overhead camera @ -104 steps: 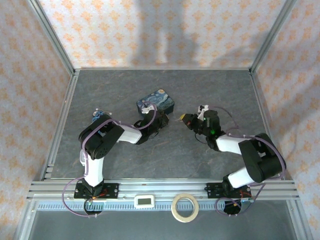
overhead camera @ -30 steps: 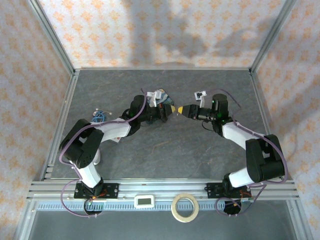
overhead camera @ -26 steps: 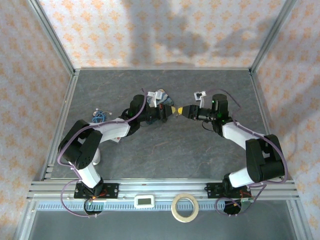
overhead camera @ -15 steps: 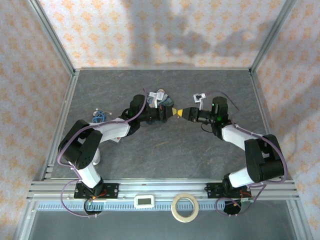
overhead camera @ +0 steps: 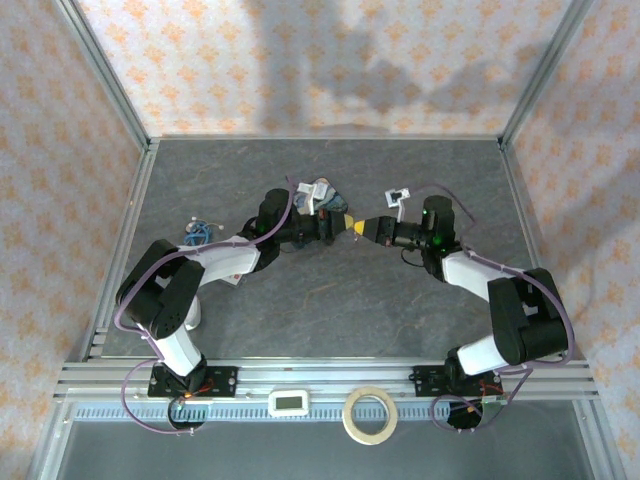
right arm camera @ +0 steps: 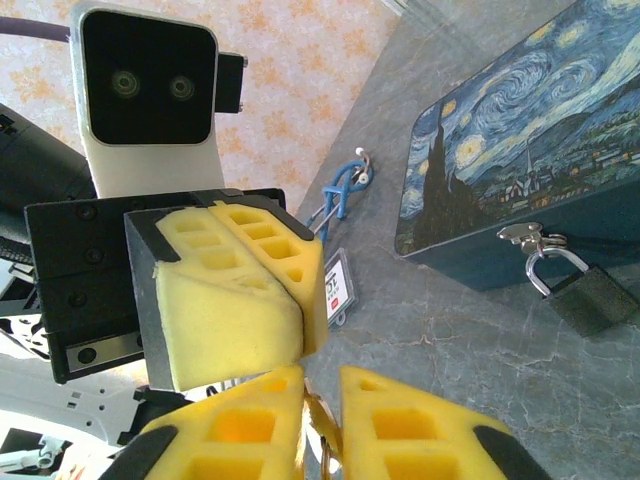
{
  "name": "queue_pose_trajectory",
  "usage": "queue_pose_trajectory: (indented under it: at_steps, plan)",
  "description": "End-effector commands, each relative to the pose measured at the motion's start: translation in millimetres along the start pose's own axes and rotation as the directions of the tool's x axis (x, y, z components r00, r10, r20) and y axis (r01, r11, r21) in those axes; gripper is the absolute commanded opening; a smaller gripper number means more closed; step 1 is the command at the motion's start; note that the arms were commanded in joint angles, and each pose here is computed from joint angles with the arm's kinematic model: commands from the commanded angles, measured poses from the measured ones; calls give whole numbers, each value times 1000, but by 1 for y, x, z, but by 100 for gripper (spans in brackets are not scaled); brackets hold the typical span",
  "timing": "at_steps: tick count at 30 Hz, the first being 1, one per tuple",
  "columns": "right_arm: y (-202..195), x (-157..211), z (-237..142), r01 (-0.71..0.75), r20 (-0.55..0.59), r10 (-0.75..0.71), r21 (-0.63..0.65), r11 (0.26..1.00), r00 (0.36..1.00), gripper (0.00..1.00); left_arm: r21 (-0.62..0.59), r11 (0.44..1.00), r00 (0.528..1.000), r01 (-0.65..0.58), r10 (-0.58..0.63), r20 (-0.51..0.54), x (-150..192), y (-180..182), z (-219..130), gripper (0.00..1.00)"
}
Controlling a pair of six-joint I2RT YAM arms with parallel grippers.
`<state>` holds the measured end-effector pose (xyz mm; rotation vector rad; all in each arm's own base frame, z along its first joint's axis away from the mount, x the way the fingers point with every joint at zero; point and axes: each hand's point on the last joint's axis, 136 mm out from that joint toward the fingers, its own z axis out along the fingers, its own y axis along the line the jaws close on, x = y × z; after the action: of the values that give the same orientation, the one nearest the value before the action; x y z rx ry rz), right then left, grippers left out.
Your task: Unlock a padlock with a key
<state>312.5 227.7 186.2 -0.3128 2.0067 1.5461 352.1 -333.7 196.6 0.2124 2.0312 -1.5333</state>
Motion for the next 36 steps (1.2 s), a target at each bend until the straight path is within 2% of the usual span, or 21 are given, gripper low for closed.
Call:
queue_pose_trajectory:
  at_steps: [1,4,6,12,15,16,18,22,27,33,36]
  plan:
    - [8,1,2,23,-1,-23,-36,999,1000,9,46,998,998,-42,40,44,-12,-19,-7,0]
    - [8,0,2,22,1,-22,-38,999,1000,6,46,998,998,-39,37,52,-12,-20,-9,0]
    - [9,1,2,19,0,-19,-44,999,1000,1,46,998,998,-35,33,56,-12,-19,-9,0]
    - [13,-3,0,27,32,-25,-53,998,999,0,56,998,997,-4,-1,78,-14,-18,-9,0]
    - [3,-5,0,8,54,-8,-4,1000,998,0,-1,1000,992,21,-21,121,-19,-7,-15,42]
    - [-2,-5,0,-3,61,2,17,1000,998,0,-40,998,988,38,-31,150,-22,1,-19,51]
    - [-16,-6,-2,-43,86,38,65,997,996,0,-131,988,976,79,-50,210,-25,21,-29,59]
    - [-49,-8,-11,-145,165,117,172,974,979,0,-327,927,947,187,-81,311,-14,67,-55,59]
    - [-85,-8,-20,-238,249,166,295,925,954,0,-434,863,931,259,-105,349,16,98,-62,58]
    - [-86,-12,-22,-250,277,166,307,918,947,0,-561,783,932,269,-65,357,37,124,-50,58]
    - [-82,-13,-25,-246,283,159,308,919,946,0,-588,765,927,262,-31,373,34,132,-42,58]
